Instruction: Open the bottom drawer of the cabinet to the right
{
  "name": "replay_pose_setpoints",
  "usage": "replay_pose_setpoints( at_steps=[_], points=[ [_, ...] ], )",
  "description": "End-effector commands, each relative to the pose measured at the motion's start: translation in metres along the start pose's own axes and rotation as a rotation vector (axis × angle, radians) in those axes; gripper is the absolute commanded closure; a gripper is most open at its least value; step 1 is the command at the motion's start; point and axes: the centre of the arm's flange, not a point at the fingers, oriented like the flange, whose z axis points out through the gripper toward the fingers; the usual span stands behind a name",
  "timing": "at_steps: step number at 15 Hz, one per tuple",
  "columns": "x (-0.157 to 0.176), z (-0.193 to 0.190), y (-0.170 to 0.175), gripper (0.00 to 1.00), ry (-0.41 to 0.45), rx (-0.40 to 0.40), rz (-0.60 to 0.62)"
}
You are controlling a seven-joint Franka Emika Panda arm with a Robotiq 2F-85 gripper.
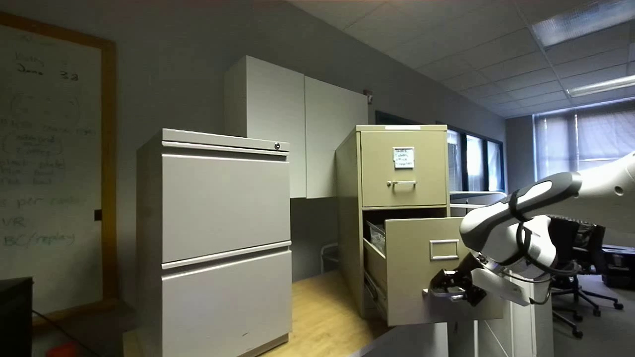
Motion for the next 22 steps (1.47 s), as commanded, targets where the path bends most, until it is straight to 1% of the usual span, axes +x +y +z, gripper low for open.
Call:
replay_pose_setpoints(
  at_steps=[1, 5, 6, 7, 8, 9, 12, 14, 16, 19, 20, 21, 22],
  points=[
    [-0.041, 0.009, -0.016, 0.55, -0.074, -0.033, -0.088],
    [-0.044, 0.001, -0.021, 0.26, -0.046, -0.074, -0.098],
    [-0.044, -0.002, -0.022, 0.19, -0.034, -0.085, -0.093],
    [-0.044, -0.006, -0.024, 0.11, -0.014, -0.091, -0.088],
    [-0.044, -0.010, -0.024, 0.04, 0.000, -0.099, -0.085],
    [-0.045, -0.015, -0.026, 0.00, 0.021, -0.108, -0.083],
    [-0.051, -0.037, -0.031, 0.00, 0.095, -0.141, -0.081],
    [-0.057, -0.056, -0.038, 0.00, 0.166, -0.168, -0.085],
    [-0.066, -0.081, -0.052, 0.00, 0.255, -0.190, -0.106],
    [-0.069, -0.124, -0.078, 0.00, 0.390, -0.212, -0.131],
    [-0.069, -0.134, -0.083, 0.00, 0.410, -0.223, -0.126],
    [-0.070, -0.142, -0.086, 0.00, 0.411, -0.227, -0.135],
    [-0.071, -0.144, -0.086, 0.00, 0.386, -0.237, -0.129]
  ],
)
